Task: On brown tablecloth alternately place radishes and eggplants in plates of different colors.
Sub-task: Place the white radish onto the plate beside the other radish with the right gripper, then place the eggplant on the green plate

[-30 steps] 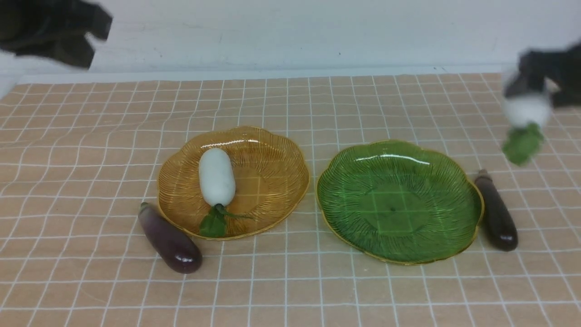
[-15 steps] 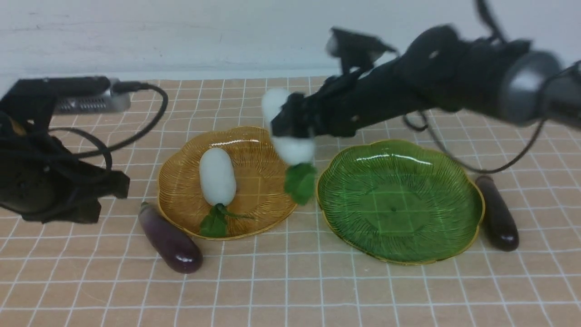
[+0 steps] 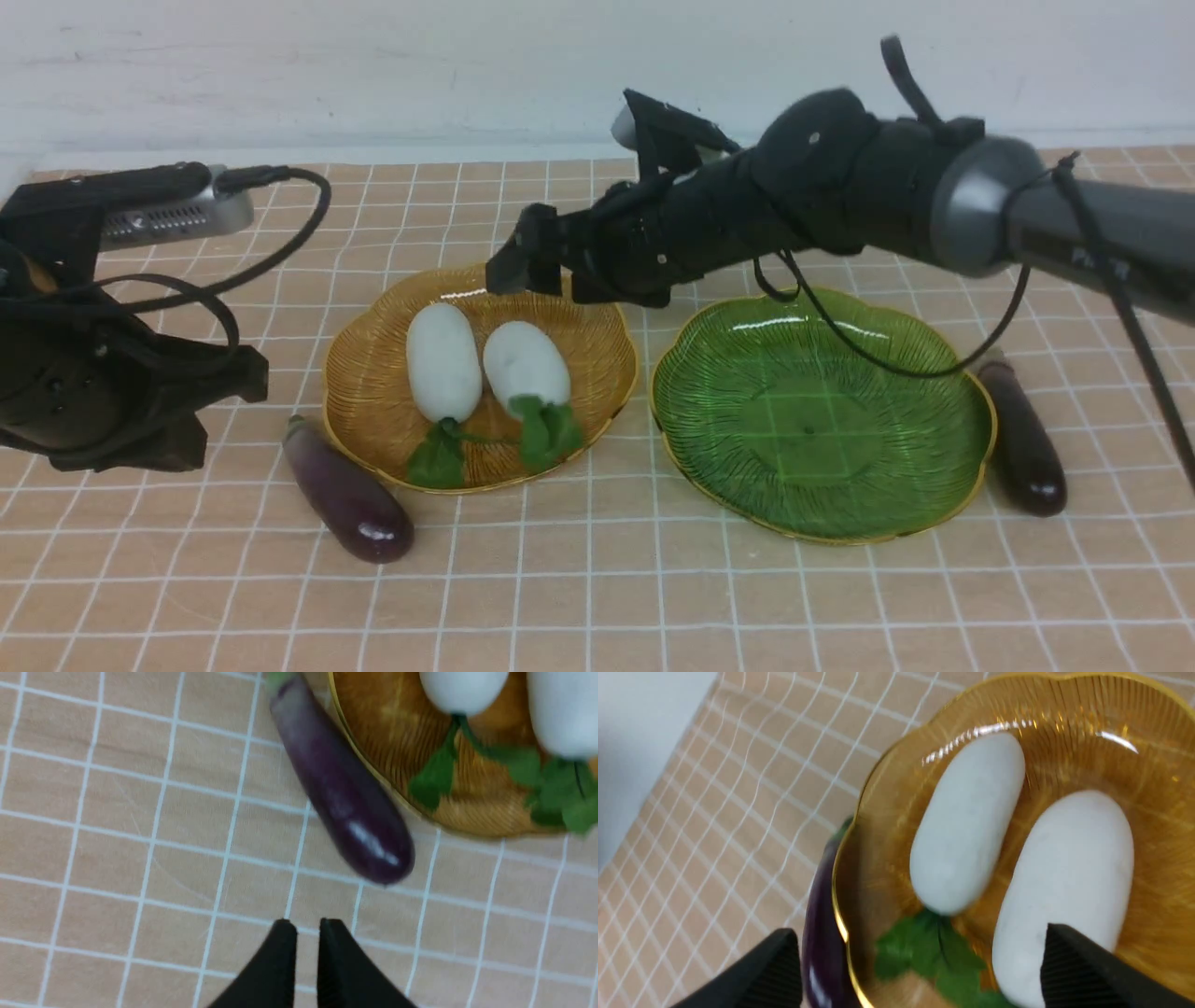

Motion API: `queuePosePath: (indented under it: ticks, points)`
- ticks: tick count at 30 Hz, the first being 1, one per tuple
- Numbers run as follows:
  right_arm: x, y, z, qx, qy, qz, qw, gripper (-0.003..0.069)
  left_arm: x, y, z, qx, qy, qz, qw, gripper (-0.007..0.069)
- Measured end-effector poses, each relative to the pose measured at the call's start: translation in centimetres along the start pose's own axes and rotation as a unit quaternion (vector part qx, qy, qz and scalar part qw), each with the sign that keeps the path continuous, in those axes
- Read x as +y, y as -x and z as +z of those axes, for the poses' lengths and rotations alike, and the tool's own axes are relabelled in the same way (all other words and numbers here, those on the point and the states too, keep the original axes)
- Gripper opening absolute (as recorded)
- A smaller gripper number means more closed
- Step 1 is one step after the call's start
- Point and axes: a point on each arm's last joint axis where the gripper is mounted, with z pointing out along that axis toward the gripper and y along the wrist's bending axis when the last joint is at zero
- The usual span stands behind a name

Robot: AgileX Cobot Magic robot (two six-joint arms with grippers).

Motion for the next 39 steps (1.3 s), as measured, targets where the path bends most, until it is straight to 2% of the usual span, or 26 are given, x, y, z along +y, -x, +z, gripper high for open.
queuePosePath:
  ticks: [4,8,13,17,19,23,28,31,33,36,39]
  points:
    - [-0.1,1.9,-4.9,0.030,-0.019,0.005,0.999,0.0574,-0.1,0.5,0.6,-0.010,-0.003,-0.027,1.000,0.0113]
    - [-0.3,3.7,-10.7,0.009,-0.088,0.022,0.996,0.0487,0.1,1.2,2.4,0.004,0.004,-0.051,0.999,0.0177]
    - [0.2,3.6,-16.3,-0.023,-0.183,0.010,0.983,0.0380,1.9,2.2,4.9,0.038,0.008,-0.117,0.992,0.0200]
    - [1.6,2.1,-19.3,-0.025,-0.216,-0.006,0.976,0.0301,4.0,3.7,7.1,0.035,-0.001,-0.170,0.985,0.0200]
    - [2.5,0.6,-20.8,-0.022,-0.222,-0.012,0.975,0.0253,4.7,4.3,8.0,0.025,-0.005,-0.177,0.984,0.0200]
    - [3.3,-1.8,-22.3,-0.011,-0.224,-0.009,0.974,0.0206,4.9,5.6,9.5,0.004,-0.025,-0.182,0.983,0.0218]
    - [3.4,-4.3,-22.8,0.011,-0.226,-0.001,0.974,0.0184,4.5,7.0,10.8,-0.014,-0.048,-0.173,0.984,0.0262]
    - [3.5,-5.0,-23.0,0.017,-0.226,0.001,0.974,0.0183,4.4,8.1,12.6,-0.011,-0.056,-0.151,0.987,0.0326]
    - [3.6,-5.1,-23.1,0.016,-0.226,-0.002,0.974,0.0183,4.4,8.3,13.3,-0.003,-0.058,-0.148,0.987,0.0339]
    - [4.1,-5.3,-23.7,0.011,-0.225,-0.016,0.974,0.0183,4.4,8.2,16.5,0.056,-0.061,-0.156,0.984,0.0438]
    - [4.1,-5.3,-23.8,0.010,-0.225,-0.017,0.974,0.0183,4.6,8.0,18.0,0.080,-0.058,-0.163,0.982,0.0480]
